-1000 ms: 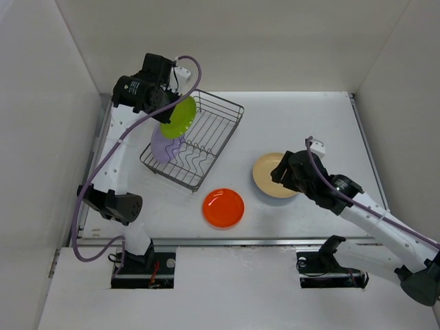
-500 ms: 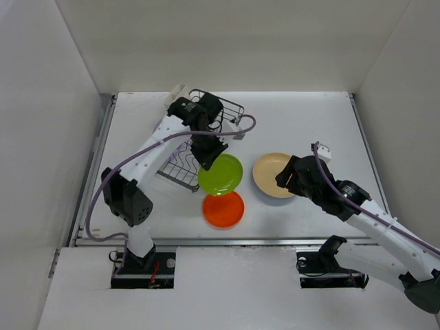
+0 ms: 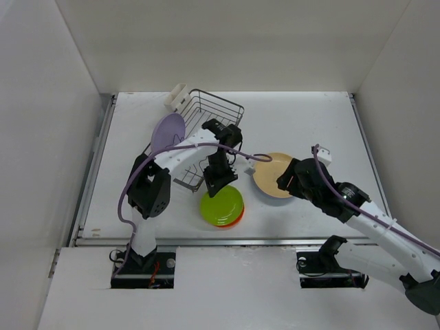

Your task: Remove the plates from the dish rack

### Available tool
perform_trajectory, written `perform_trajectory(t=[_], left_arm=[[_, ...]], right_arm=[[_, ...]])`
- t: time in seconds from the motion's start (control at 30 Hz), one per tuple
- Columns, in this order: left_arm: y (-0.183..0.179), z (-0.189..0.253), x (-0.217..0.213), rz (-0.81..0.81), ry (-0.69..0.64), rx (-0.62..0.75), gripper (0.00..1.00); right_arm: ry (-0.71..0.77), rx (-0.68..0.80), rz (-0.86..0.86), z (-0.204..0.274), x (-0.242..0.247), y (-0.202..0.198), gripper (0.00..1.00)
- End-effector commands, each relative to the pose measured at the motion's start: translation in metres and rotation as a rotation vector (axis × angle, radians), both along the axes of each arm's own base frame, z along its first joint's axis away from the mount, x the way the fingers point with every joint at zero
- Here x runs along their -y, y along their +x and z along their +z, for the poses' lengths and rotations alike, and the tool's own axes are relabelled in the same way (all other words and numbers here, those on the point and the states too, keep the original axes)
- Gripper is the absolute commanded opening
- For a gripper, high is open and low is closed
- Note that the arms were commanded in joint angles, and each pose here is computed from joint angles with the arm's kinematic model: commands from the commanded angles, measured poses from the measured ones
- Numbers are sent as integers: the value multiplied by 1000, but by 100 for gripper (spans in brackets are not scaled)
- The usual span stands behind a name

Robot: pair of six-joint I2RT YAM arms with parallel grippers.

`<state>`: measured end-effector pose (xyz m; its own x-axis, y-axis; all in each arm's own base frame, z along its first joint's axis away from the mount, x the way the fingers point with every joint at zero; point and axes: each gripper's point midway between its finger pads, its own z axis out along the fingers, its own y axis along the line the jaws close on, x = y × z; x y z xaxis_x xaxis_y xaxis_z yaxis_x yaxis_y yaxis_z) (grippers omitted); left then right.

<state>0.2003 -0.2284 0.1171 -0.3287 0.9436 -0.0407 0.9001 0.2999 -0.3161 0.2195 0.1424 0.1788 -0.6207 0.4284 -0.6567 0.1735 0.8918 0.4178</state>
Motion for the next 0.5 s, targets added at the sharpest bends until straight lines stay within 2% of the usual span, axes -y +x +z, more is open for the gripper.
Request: perform_trajectory(t=[0.0, 0.03, 0.07, 0.13, 0.17, 0.2, 0.47], left_arm=[[-14, 1, -16, -28, 37, -78, 13], [-13, -2, -18, -40, 49, -75, 18], [-12, -5, -19, -42, 56, -70, 28], [-8, -10, -20, -35, 74, -56, 37], [-5, -11, -19, -28, 78, -44, 43], [-3, -14, -20, -30, 84, -32, 50], [11, -4, -13, 17, 42, 73, 71]], right_arm=[[8, 28, -2, 4, -1, 2, 63], [8, 28, -2, 4, -1, 2, 63], [8, 28, -2, 4, -1, 2, 63], [8, 28, -2, 4, -1, 2, 63], [14, 35, -2, 7, 0, 1, 67], [25, 38, 5, 10, -2, 1, 67], [49, 44, 5, 20, 7, -12, 68]])
